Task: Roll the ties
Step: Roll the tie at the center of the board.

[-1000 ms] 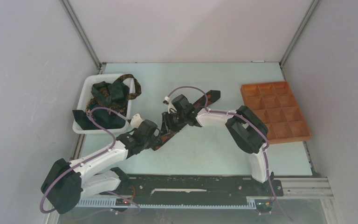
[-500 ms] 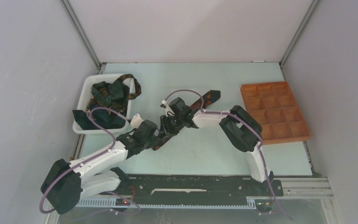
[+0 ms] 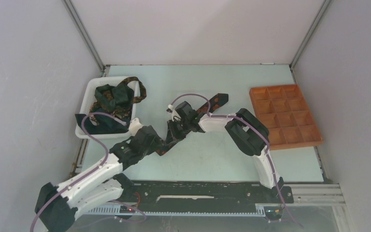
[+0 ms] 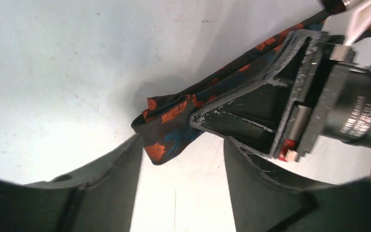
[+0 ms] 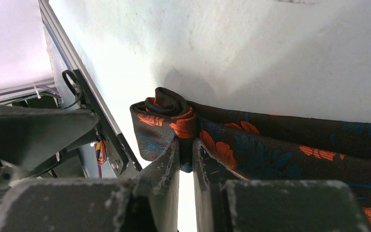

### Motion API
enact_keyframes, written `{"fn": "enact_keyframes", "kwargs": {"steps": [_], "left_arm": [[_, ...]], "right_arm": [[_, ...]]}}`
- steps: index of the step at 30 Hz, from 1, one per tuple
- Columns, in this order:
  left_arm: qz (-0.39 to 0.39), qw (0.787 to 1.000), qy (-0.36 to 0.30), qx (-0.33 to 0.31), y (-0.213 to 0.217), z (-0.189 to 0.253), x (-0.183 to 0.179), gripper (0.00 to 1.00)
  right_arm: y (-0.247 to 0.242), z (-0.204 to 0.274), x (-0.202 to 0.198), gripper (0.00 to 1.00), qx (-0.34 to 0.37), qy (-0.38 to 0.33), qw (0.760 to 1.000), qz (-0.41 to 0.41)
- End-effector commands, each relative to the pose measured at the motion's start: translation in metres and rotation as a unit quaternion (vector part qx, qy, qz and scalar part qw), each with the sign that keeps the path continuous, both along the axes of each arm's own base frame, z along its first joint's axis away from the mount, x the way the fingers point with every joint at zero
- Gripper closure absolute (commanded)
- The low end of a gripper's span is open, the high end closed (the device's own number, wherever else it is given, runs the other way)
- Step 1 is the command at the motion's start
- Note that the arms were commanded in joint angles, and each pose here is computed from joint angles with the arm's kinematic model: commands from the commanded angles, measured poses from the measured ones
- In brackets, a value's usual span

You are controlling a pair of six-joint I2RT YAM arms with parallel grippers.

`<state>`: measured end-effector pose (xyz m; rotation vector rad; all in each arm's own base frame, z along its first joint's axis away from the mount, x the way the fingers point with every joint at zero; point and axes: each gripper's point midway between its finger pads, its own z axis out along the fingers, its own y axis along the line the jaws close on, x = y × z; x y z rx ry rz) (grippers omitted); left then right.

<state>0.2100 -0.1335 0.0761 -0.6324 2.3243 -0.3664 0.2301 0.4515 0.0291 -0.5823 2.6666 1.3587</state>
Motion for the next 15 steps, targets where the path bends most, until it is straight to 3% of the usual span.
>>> {"fn": "enact_keyframes", "kwargs": {"steps": [1,3,8,15], "left_arm": [[0.015,0.999,-0.039,0.021,0.025,0.028,-0.008,0.21],[0.012,0.999,-0.049,0.018,0.031,0.031,-0.014,0.02],[0.024,0.997,-0.07,-0.007,0.041,0.025,-0.025,0.0],[0.032,0.991,-0.074,-0.103,0.029,0.005,-0.038,0.03]], "right_arm": [[0.003,-0.008,0.01,0.88,-0.007,-0.015,1.0,-0.004],[0.001,-0.012,0.011,0.89,-0.013,-0.015,1.0,-0.005],[-0.003,-0.019,0.01,0.91,-0.023,-0.012,1.0,-0.005],[-0.004,-0.02,0.01,0.92,-0.028,-0.011,1.0,-0.006]]}}
